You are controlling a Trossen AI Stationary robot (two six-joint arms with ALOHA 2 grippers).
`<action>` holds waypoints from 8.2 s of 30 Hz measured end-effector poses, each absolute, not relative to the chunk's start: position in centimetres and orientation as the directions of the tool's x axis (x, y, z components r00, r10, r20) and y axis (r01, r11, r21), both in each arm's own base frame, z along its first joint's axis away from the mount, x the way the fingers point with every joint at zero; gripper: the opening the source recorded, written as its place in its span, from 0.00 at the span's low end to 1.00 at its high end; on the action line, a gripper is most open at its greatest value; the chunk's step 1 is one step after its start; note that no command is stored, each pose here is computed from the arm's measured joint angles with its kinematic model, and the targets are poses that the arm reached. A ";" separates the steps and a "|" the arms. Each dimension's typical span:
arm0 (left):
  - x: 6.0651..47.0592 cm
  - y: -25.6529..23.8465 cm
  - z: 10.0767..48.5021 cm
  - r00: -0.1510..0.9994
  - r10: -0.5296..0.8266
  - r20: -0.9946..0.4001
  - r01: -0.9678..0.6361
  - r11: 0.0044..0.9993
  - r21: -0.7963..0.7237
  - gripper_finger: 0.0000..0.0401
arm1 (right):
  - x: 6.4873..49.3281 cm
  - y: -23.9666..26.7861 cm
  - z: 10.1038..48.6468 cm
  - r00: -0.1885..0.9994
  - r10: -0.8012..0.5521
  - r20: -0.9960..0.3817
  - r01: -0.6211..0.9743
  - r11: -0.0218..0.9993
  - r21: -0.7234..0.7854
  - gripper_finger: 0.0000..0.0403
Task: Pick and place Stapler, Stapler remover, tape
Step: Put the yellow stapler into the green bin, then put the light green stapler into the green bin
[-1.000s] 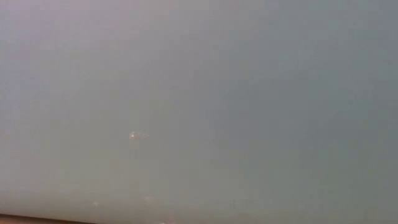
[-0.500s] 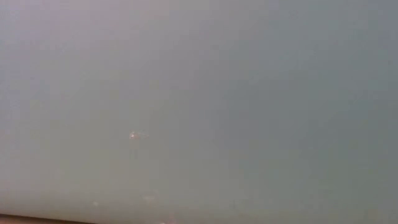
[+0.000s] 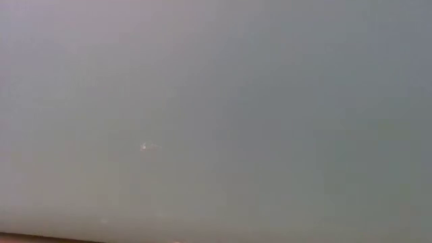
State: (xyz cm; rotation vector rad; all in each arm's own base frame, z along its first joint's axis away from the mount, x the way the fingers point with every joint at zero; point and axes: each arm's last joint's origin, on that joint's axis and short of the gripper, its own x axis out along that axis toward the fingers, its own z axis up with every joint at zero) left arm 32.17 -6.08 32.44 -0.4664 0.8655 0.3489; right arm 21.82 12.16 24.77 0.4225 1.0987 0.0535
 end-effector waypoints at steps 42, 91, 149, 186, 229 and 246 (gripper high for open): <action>25.1 -0.4 35.9 0.419 0.345 -0.840 -0.621 0.783 0.012 0.07 | 40.9 19.4 18.9 0.282 0.327 -0.902 0.083 0.928 0.362 0.16; 25.1 -0.6 35.9 0.422 0.352 -0.836 -0.630 0.776 0.008 0.04 | 39.8 19.2 17.1 0.215 0.275 -0.937 0.066 0.953 0.295 0.26; 27.1 7.6 36.3 0.601 0.191 -0.776 -0.608 0.739 -0.289 0.09 | 30.4 -2.5 39.5 0.703 -0.249 -0.666 0.380 0.924 0.055 0.27; 27.2 2.2 22.3 0.192 -0.308 -0.932 -0.445 0.819 -0.363 0.09 | 30.1 -5.6 21.3 0.751 0.157 -0.641 0.300 0.784 0.543 0.27; 32.4 -3.1 18.0 0.436 -0.060 -0.898 -0.227 0.958 -0.174 0.49 | 30.7 -3.6 21.8 0.776 0.202 -0.598 0.259 0.762 0.593 0.27; 32.7 -2.9 14.8 0.293 -0.112 -0.949 -0.225 0.957 -0.183 0.46 | 30.6 -3.0 21.6 0.757 0.218 -0.616 0.260 0.765 0.590 0.27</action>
